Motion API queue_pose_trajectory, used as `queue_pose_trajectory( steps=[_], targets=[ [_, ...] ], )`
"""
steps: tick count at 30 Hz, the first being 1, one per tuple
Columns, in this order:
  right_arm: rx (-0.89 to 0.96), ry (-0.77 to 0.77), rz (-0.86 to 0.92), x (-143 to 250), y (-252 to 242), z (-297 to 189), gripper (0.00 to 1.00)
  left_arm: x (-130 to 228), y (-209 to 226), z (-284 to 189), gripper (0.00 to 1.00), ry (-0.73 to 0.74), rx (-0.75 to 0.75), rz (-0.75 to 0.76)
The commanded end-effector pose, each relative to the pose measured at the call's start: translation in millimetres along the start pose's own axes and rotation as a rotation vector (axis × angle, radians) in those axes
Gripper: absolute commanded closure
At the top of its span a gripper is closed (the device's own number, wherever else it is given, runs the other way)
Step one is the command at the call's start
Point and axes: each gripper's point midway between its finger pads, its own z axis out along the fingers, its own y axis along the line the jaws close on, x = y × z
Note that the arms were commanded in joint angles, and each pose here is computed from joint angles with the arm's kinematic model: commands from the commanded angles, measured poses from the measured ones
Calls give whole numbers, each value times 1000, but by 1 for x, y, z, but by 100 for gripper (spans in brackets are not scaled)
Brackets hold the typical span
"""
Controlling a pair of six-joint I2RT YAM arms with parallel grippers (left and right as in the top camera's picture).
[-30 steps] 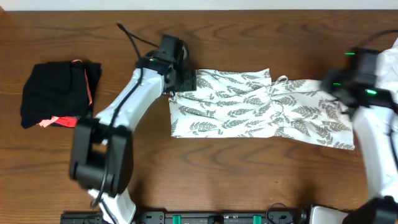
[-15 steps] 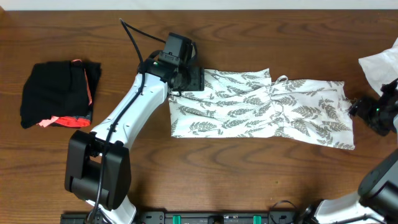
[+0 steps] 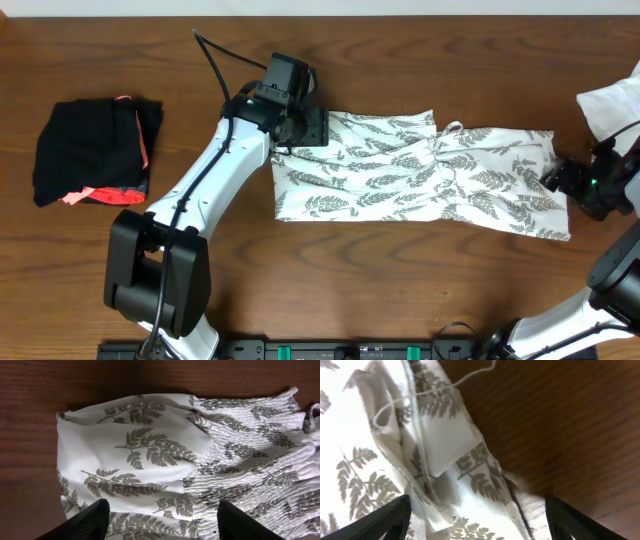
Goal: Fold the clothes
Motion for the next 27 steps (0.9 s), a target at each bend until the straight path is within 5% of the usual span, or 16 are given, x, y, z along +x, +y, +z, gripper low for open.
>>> queue_pose_trajectory(
  steps=[1,19,21,25,27],
  targets=[
    [-90,70,10,16,9,20,15,0,2,1,30,2,-10,16],
    [-165,254,-77,57,60,60,18,0,2,1,30,3,-10,16],
    [-150,257,-87,58,60,61,29,1,2,1,31,6,-12,15],
    [-82,261,-35,58,48,62,95,3,3,1,30,13,-14,14],
    [-59,263,5,58,42,61,99,3,3,1,30,13,-14,14]
  ],
)
